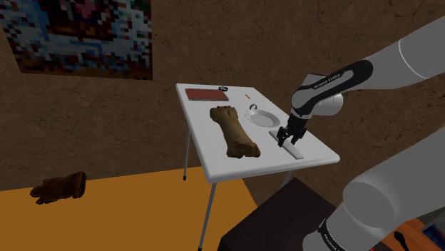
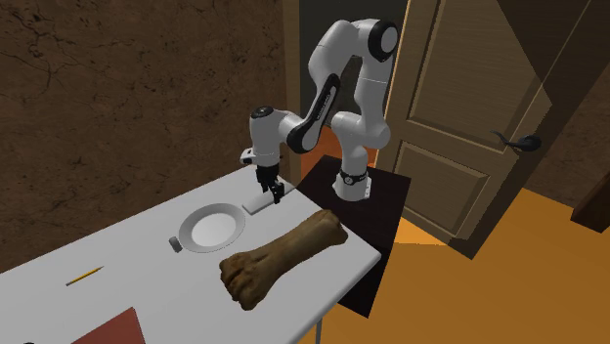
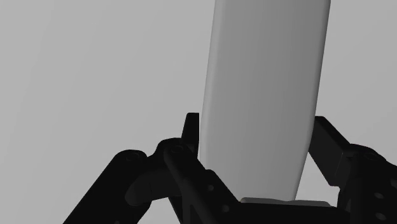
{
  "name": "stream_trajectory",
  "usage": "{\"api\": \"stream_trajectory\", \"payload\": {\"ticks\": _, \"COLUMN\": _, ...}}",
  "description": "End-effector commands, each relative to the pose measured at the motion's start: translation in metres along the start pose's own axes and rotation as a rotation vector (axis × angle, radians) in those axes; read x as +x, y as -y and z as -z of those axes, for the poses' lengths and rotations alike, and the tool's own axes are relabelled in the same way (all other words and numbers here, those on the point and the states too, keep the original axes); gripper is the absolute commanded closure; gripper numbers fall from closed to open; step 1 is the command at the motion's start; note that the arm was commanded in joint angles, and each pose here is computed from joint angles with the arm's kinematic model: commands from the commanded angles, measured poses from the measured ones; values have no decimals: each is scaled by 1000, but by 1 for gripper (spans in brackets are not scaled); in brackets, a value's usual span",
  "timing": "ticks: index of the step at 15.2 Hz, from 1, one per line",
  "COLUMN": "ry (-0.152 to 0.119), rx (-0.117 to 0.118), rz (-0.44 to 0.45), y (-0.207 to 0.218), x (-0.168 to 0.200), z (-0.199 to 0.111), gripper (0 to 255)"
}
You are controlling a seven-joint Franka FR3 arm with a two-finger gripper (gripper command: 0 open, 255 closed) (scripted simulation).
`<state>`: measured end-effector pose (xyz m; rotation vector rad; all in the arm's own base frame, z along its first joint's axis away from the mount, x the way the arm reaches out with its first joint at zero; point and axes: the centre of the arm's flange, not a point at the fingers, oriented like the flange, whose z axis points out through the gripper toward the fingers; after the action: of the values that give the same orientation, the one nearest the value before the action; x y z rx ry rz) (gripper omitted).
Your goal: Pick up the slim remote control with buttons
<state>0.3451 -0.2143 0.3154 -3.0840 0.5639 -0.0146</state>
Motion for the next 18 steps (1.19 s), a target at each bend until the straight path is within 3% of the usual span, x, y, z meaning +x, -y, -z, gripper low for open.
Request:
{"api": "stream_trajectory", "payload": {"ticks": 1, "ry": 0, "rx": 0, "rz": 0, "y": 0, "x": 0, "z": 0, "gripper": 255}}
{"api": "stream_trajectory", "payload": {"ticks": 6, "ry": 0, "rx": 0, "rz": 0, "y": 0, "x": 0, "z": -1, "gripper": 255}}
{"api": "stream_trajectory", "payload": {"ticks": 18, "ry": 0, "rx": 0, "rz": 0, "y": 1, "x": 1, "z": 63, "gripper": 255}}
